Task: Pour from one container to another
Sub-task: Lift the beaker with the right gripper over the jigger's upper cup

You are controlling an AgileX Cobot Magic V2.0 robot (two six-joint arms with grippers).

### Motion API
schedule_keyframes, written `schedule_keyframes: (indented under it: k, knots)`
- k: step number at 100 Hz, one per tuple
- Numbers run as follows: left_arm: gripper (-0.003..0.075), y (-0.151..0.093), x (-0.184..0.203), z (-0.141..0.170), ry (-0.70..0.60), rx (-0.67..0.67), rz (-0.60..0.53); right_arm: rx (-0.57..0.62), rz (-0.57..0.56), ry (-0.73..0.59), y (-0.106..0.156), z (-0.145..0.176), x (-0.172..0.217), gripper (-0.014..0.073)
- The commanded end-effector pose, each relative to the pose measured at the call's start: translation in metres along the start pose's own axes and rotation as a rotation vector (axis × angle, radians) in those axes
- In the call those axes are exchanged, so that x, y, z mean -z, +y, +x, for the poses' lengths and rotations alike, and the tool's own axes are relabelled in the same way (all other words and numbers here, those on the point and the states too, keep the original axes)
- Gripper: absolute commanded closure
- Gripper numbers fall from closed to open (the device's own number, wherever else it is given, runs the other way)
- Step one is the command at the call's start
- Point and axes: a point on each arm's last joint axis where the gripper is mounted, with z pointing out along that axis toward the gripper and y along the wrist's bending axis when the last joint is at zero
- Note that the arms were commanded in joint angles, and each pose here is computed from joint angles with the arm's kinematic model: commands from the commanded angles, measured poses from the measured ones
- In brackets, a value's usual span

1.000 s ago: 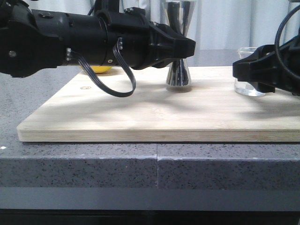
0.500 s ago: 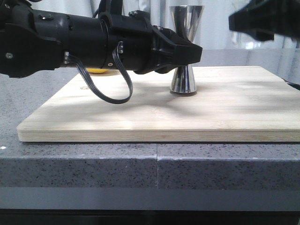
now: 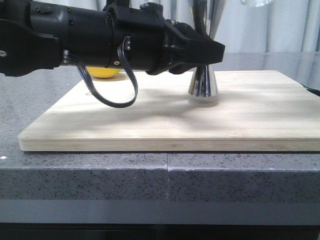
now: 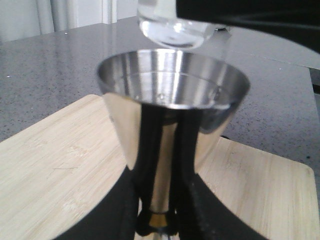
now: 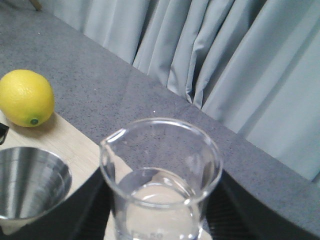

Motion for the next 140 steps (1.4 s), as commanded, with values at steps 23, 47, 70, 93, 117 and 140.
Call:
schedule_keyframes:
  k: [23,47,70,93,117,140]
  knots:
    - [0.0741,-0.01,0.006,-0.034,-0.144,-0.018,0.07,0.131,0.036,-0.128,-0.015,-0.039,0.011,0.0345]
    - [0.0741,-0.012,0.006,-0.033,-0.131,-0.015,0.086,0.204,0.028,-0.14,-0.014,-0.042,0.015,0.0345]
    - [0.0741,-0.012,0.006,-0.033,-0.129,-0.017,0.089,0.27,-0.01,-0.144,-0.006,-0.045,0.016,0.0345]
    - [0.0741,-0.013,0.006,-0.032,-0.12,-0.029,0.099,0.325,-0.027,-0.145,-0.003,-0.045,0.016,0.0345]
    - [0.0741,-0.013,0.006,-0.032,-0.119,-0.028,0.103,0.389,-0.044,-0.154,0.0,-0.046,0.016,0.0345]
    - [0.0741,-0.014,0.006,-0.031,-0.111,-0.035,0.112,0.431,-0.05,-0.156,0.001,-0.046,0.016,0.0345]
